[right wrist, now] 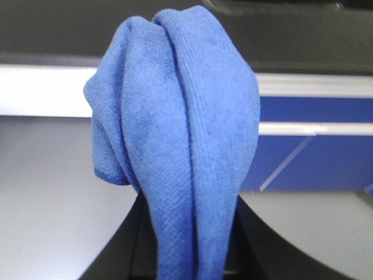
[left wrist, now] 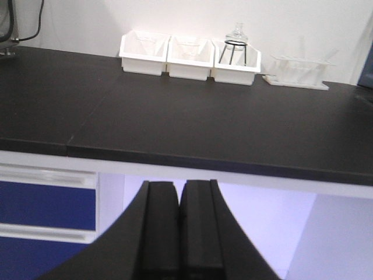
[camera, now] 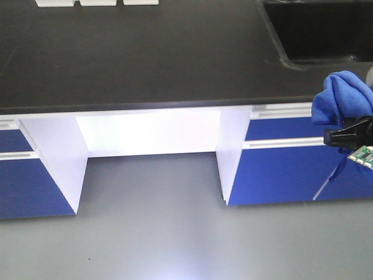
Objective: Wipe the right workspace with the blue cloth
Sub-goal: 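Drive the base to the other counter holding the cloth in the right gripper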
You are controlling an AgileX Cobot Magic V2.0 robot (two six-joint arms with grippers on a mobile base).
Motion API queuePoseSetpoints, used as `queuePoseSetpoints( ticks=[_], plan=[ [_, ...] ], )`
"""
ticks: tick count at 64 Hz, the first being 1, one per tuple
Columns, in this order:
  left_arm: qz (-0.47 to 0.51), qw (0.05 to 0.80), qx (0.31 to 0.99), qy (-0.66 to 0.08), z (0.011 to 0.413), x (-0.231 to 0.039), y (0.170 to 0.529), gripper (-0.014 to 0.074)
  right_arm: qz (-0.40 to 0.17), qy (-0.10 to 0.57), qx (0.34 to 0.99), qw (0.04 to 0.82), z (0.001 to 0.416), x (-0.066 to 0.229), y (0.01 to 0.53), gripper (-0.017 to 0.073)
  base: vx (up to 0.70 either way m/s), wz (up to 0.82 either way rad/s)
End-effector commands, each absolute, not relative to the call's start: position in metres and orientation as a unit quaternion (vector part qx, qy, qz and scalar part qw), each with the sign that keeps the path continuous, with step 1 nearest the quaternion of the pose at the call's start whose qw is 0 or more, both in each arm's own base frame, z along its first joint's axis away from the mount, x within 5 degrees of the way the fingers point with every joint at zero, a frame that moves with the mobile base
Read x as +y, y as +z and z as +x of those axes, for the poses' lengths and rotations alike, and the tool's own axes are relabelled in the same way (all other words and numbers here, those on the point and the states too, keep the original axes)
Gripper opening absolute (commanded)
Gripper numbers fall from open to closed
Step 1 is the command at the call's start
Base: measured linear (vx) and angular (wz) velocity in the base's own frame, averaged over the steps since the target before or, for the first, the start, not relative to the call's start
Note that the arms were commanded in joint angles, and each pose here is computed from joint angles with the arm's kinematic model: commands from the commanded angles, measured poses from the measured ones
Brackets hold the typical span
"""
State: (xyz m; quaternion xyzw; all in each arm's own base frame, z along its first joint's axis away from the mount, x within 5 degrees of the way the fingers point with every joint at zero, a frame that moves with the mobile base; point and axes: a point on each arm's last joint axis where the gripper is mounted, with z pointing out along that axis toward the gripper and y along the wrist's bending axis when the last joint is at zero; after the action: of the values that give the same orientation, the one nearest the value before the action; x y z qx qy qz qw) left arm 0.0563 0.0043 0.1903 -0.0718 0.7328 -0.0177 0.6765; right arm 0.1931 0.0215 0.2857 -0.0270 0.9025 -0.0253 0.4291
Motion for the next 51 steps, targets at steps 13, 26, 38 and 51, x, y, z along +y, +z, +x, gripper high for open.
queuePoseSetpoints(
  ticks=[13, 26, 38, 51],
  plan=[
    [-0.072, 0.698, 0.712, -0.027, 0.0573, 0.0037, 0.1878, -0.0006, -0.039, -0.023, 0.880, 0.473, 0.1962, 0.0230, 0.3022, 0.0000, -0.34, -0.20],
    [-0.072, 0.698, 0.712, -0.027, 0.0573, 0.0037, 0.1878, -0.0006, -0.038, -0.025, 0.883, 0.467, 0.1955, 0.0224, 0.3013, 0.0000, -0.31, -0.30],
    [-0.072, 0.698, 0.712, -0.027, 0.0573, 0.0037, 0.1878, -0.0006, -0.037, -0.028, 0.886, 0.462, 0.1949, 0.0218, 0.3003, 0.0000, -0.26, -0.50],
    [-0.072, 0.698, 0.712, -0.027, 0.0573, 0.0037, 0.1878, -0.0006, -0.037, -0.028, 0.886, 0.461, 0.1948, 0.0218, 0.3003, 0.0000, -0.21, -0.74]
  ],
)
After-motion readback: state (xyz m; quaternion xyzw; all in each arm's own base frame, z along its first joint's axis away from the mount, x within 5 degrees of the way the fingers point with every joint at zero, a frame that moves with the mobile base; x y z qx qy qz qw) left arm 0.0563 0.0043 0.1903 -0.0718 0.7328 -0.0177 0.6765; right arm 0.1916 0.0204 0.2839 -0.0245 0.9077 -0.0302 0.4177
